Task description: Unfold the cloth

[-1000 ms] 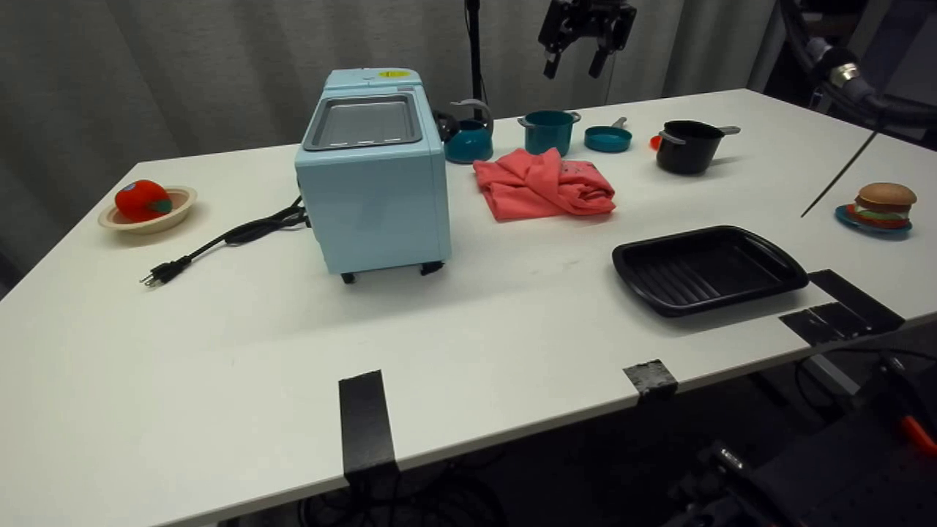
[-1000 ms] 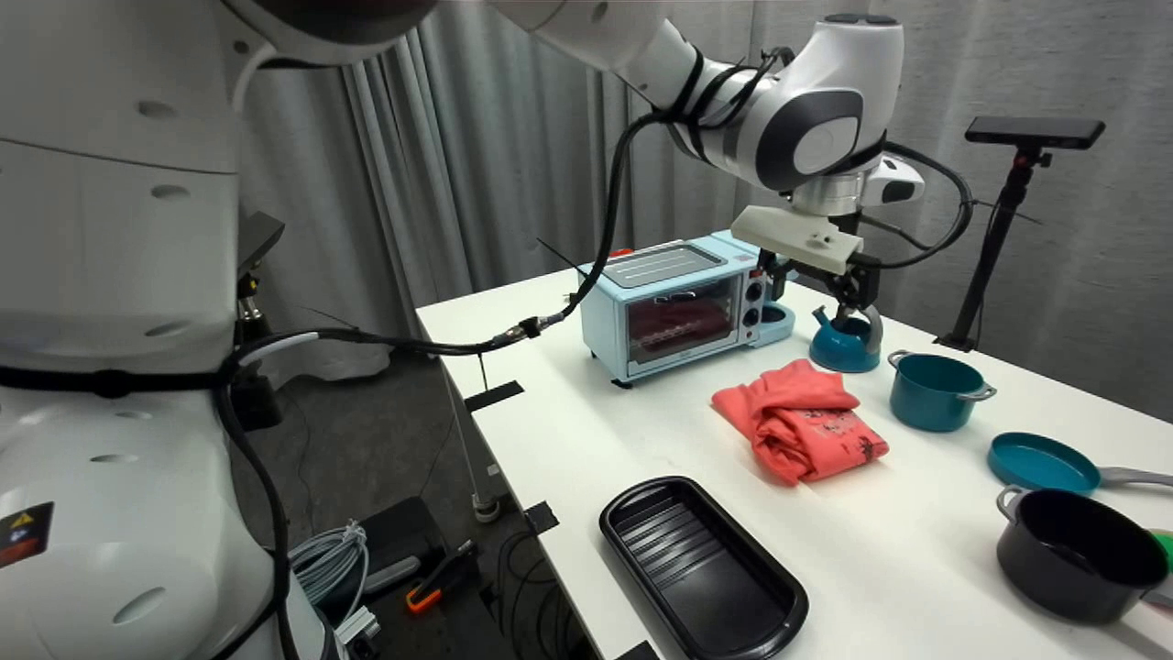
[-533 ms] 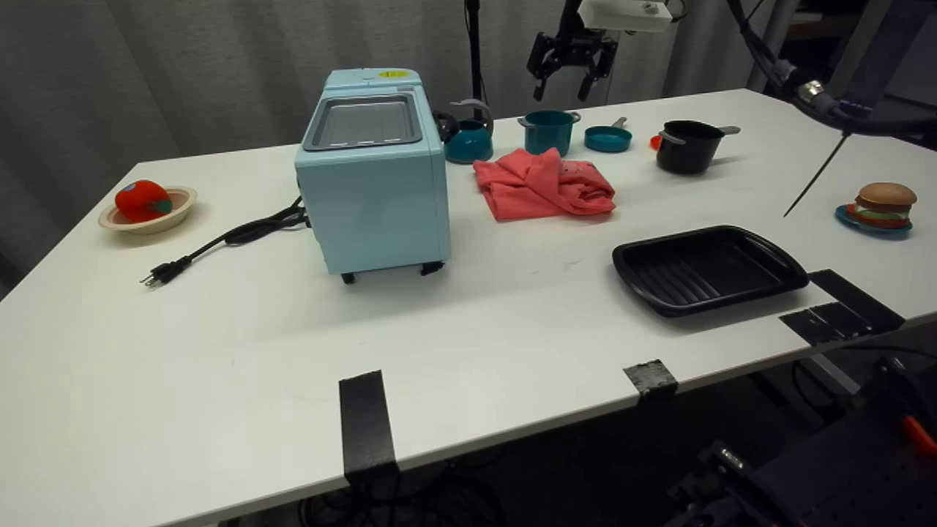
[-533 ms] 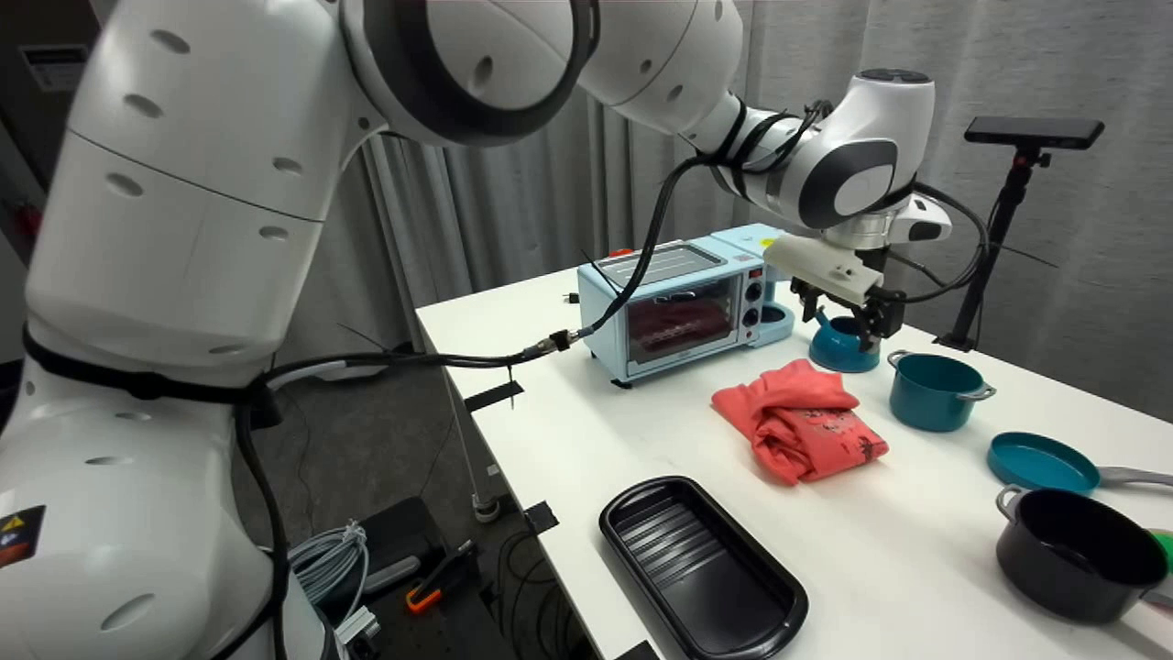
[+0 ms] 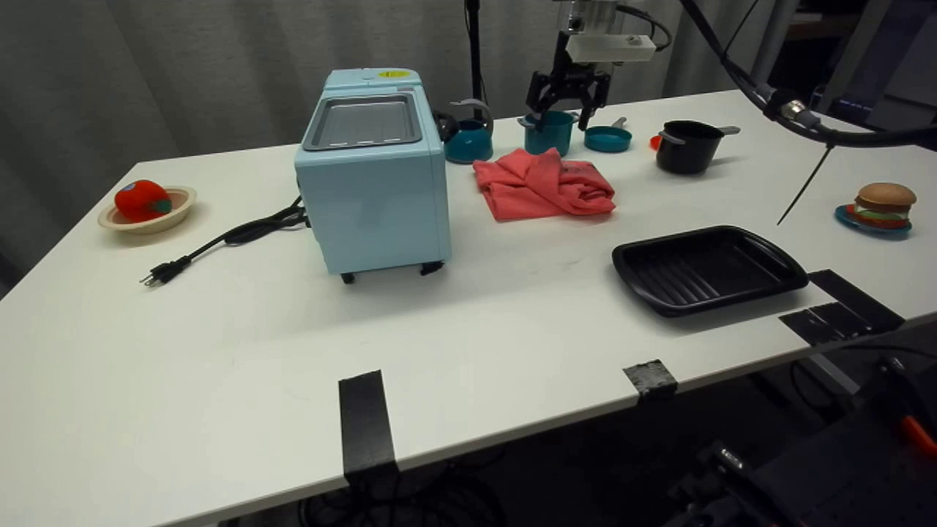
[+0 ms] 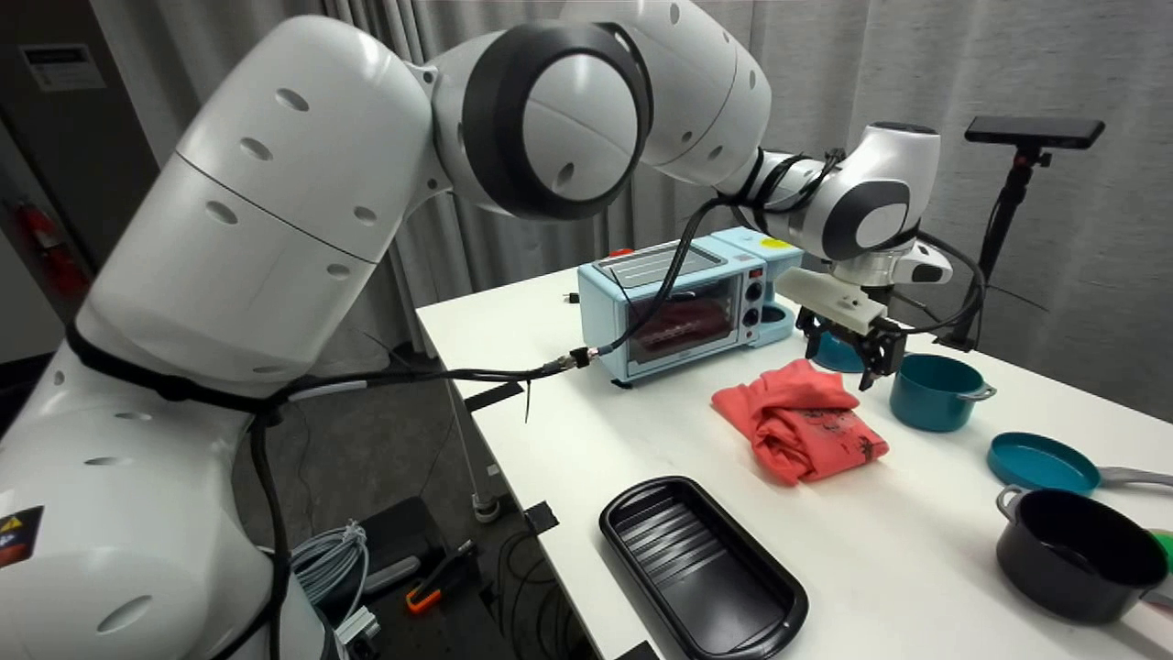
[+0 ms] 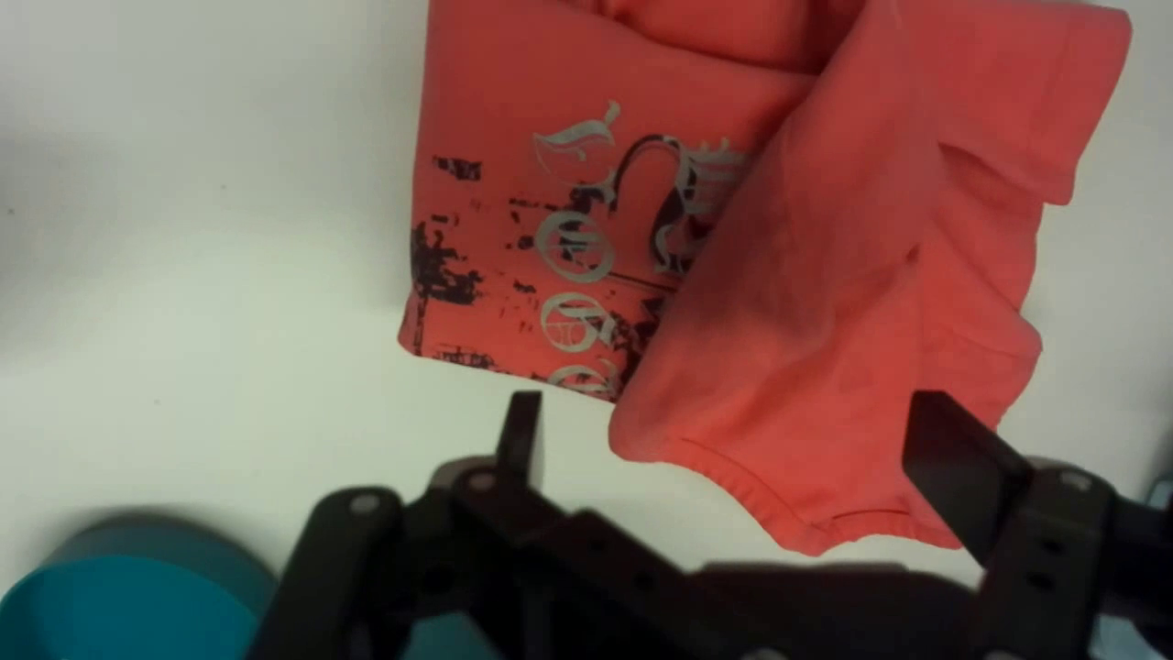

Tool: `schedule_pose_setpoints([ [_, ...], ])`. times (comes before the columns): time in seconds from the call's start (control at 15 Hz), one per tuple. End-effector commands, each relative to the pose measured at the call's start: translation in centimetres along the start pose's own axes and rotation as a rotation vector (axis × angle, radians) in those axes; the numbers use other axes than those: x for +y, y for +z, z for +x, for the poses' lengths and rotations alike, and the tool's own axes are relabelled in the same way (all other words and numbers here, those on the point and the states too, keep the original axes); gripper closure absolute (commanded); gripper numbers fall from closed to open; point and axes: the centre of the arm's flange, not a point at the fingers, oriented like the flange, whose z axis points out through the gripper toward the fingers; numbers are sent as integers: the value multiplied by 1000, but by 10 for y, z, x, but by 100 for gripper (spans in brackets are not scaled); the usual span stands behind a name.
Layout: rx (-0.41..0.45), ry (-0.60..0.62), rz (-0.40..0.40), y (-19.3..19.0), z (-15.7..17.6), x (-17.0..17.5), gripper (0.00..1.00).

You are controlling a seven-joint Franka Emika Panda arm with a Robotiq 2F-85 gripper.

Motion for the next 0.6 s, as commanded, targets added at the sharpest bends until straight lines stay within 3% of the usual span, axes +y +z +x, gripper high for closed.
schedule_pose_setpoints([
  [0.0,-47,0,-27,8,28,5,0],
  [0.4,-131,-5,-36,-4,34,17,0],
  [0.47,-104,-9,-32,5,11,12,0],
  [0.53,-116,-7,-31,2,11,14,0],
])
